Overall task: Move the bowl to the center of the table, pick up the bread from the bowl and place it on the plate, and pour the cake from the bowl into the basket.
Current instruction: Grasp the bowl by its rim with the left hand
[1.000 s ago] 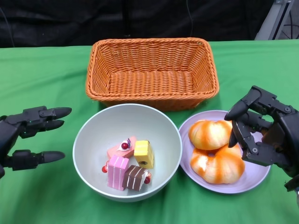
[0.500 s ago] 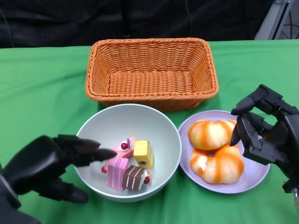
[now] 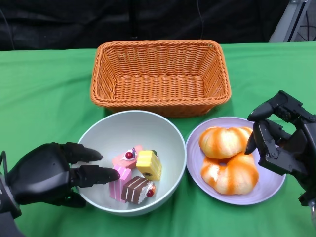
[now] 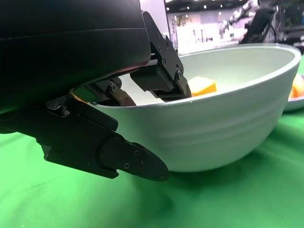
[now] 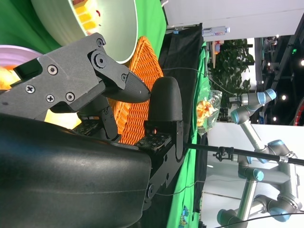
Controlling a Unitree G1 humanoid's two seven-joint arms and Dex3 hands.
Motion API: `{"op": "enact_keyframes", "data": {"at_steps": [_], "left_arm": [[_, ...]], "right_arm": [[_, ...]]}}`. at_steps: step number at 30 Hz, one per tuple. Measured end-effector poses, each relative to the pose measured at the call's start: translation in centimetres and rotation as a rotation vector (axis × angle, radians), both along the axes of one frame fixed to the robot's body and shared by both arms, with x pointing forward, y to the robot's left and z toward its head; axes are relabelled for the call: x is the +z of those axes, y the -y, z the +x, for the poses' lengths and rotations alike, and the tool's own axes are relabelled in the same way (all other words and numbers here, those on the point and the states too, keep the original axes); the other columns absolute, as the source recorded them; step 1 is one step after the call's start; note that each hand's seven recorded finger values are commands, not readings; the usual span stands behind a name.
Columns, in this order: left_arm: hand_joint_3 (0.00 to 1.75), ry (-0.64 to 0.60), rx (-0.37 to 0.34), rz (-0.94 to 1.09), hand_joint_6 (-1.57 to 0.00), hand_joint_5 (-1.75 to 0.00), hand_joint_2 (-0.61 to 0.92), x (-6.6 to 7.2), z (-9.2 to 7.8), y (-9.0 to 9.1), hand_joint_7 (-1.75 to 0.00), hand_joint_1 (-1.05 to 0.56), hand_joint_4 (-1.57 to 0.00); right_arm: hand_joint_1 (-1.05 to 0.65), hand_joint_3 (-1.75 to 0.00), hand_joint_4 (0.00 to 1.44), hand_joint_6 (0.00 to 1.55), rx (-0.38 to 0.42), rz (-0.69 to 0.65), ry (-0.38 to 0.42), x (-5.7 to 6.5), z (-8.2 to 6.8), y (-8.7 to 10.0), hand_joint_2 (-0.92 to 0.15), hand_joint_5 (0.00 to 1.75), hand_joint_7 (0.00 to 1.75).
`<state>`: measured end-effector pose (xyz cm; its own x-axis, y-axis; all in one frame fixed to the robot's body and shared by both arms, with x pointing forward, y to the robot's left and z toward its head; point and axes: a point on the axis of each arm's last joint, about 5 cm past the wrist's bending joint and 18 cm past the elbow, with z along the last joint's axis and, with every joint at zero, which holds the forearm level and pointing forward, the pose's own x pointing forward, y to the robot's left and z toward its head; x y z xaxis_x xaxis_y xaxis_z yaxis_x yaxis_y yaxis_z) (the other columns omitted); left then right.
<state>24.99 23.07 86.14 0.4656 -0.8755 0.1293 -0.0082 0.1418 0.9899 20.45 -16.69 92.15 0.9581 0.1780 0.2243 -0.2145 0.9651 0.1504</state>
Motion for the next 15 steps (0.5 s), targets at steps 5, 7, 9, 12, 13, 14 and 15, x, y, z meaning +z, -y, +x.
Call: {"op": "enact_keyframes", "data": {"at_steps": [5, 7, 9, 12, 13, 14, 15], "left_arm": [[0.03, 0.005, 0.004, 0.008, -0.81, -0.08, 0.92, 0.02, 0.38, 0.50, -0.02, -0.45, -0.93], [0.03, 0.005, 0.004, 0.009, -0.82, -0.08, 0.92, 0.02, 0.46, 0.58, -0.02, -0.46, -0.94], [0.03, 0.001, 0.008, 0.005, -0.84, -0.08, 0.92, -0.05, 0.41, 0.58, -0.03, -0.45, -0.95], [0.04, 0.009, 0.009, -0.025, -0.84, -0.08, 0.91, -0.30, 0.27, 0.68, -0.02, -0.44, -0.96], [0.03, 0.013, 0.008, -0.037, -0.83, -0.07, 0.91, -0.37, 0.22, 0.72, -0.01, -0.44, -0.94], [0.03, 0.017, 0.008, -0.049, -0.81, -0.05, 0.91, -0.44, 0.19, 0.76, 0.00, -0.45, -0.93], [0.03, 0.022, 0.009, -0.062, -0.81, -0.05, 0.92, -0.51, 0.16, 0.81, 0.00, -0.45, -0.92]], "right_arm": [[-0.06, -1.02, 0.62, 0.49, -0.002, -0.003, -0.002, -0.04, -0.06, -0.01, -0.70, 1.75, 1.54], [-0.05, -1.02, 0.62, 0.49, -0.003, -0.002, -0.003, -0.06, -0.08, 0.00, -0.71, 1.75, 1.54], [-0.05, -1.02, 0.62, 0.50, -0.005, -0.002, -0.004, -0.07, -0.08, 0.00, -0.71, 1.75, 1.54], [-0.05, -1.01, 0.61, 0.50, -0.007, -0.002, -0.004, -0.07, -0.08, -0.01, -0.71, 1.75, 1.53], [-0.05, -1.01, 0.61, 0.50, -0.008, -0.002, -0.005, -0.07, -0.08, -0.02, -0.71, 1.75, 1.53], [-0.05, -1.01, 0.61, 0.50, -0.009, -0.003, -0.005, -0.07, -0.08, -0.03, -0.71, 1.75, 1.53], [-0.04, -1.00, 0.61, 0.50, -0.009, -0.003, -0.005, -0.07, -0.08, -0.03, -0.72, 1.75, 1.53]]}}
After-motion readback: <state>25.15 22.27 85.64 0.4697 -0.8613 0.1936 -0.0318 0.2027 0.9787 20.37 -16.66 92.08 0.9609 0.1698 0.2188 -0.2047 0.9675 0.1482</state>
